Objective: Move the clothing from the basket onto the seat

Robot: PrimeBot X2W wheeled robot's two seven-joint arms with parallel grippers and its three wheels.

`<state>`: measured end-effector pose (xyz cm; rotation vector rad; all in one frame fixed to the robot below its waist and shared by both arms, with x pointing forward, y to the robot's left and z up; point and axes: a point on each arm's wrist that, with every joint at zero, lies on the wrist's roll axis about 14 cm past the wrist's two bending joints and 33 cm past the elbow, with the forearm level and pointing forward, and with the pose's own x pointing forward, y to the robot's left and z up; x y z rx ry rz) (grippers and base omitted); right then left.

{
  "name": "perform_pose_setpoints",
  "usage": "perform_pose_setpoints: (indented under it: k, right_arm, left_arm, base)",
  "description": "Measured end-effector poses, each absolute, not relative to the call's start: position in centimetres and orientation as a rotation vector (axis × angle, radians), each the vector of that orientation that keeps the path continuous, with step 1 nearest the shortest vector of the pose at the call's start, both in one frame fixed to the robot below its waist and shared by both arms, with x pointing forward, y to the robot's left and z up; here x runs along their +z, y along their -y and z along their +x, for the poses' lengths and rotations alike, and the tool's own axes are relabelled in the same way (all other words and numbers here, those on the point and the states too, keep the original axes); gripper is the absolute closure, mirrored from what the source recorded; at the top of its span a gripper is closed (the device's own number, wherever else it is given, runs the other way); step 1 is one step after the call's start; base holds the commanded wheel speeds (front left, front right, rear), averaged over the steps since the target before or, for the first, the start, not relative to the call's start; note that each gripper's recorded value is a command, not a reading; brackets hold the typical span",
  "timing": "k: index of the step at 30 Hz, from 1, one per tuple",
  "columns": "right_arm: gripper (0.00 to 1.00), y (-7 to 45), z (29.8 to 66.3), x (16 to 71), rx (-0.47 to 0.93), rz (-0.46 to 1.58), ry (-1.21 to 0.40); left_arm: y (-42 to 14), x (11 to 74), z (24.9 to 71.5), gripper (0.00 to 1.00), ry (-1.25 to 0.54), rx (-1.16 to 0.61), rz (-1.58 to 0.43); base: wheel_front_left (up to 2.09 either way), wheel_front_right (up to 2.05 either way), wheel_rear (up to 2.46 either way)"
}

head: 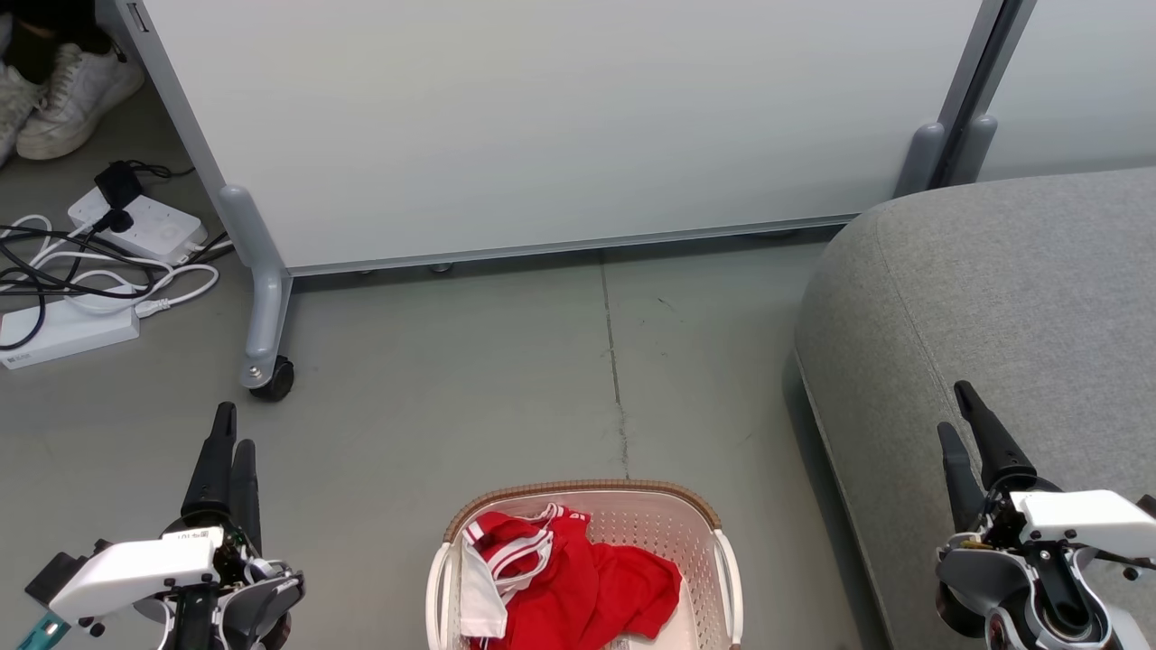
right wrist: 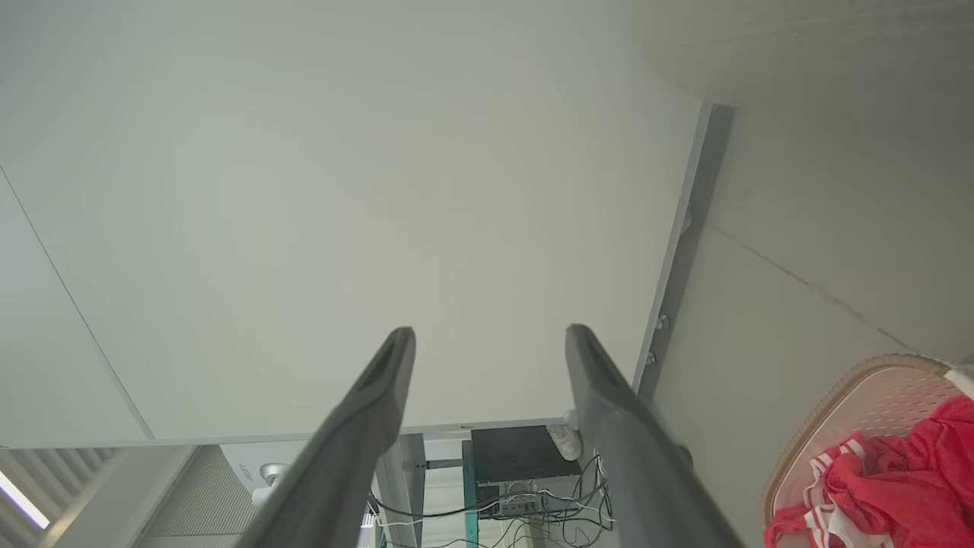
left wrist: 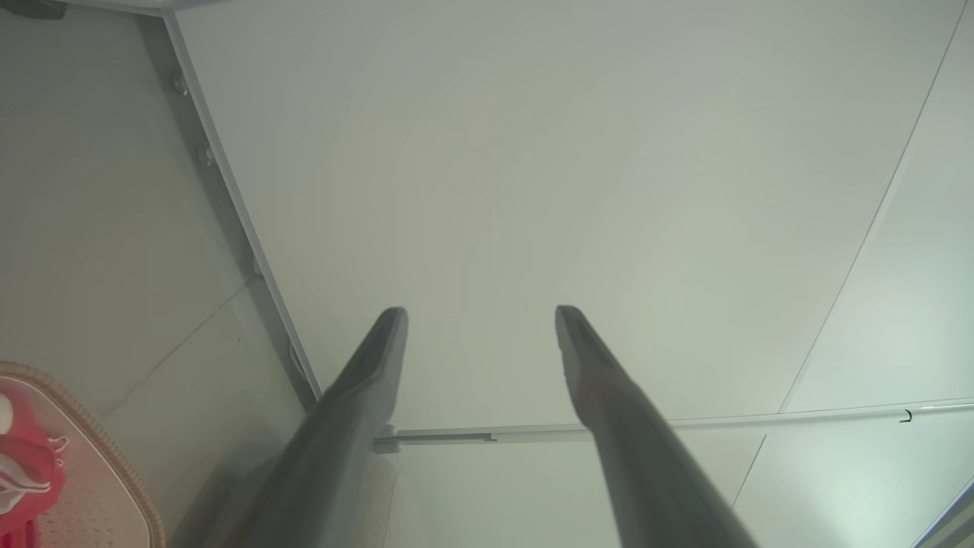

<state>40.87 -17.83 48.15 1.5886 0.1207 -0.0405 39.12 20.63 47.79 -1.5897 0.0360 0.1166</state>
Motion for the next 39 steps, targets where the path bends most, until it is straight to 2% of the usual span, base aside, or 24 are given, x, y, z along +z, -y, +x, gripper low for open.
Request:
perform_pose_setpoints:
  k: [12, 39]
  right_arm:
    - [0.0, 17.9, 41.1, 49.0, -0.033, 1.459, -0.089]
    - [0.0, 16.9, 42.0, 55.1, 0.113, 0.754, 0.078]
  left_arm:
    - [-20.0, 48.8, 39.6, 0.0, -0.02, 0.092, -1.491]
    - [-18.3, 54.8, 40.7, 0.0, 0.107, -0.067, -0.777]
  base:
    - [0.0, 0.0, 0.0]
    - [0.0, 0.0, 0.0]
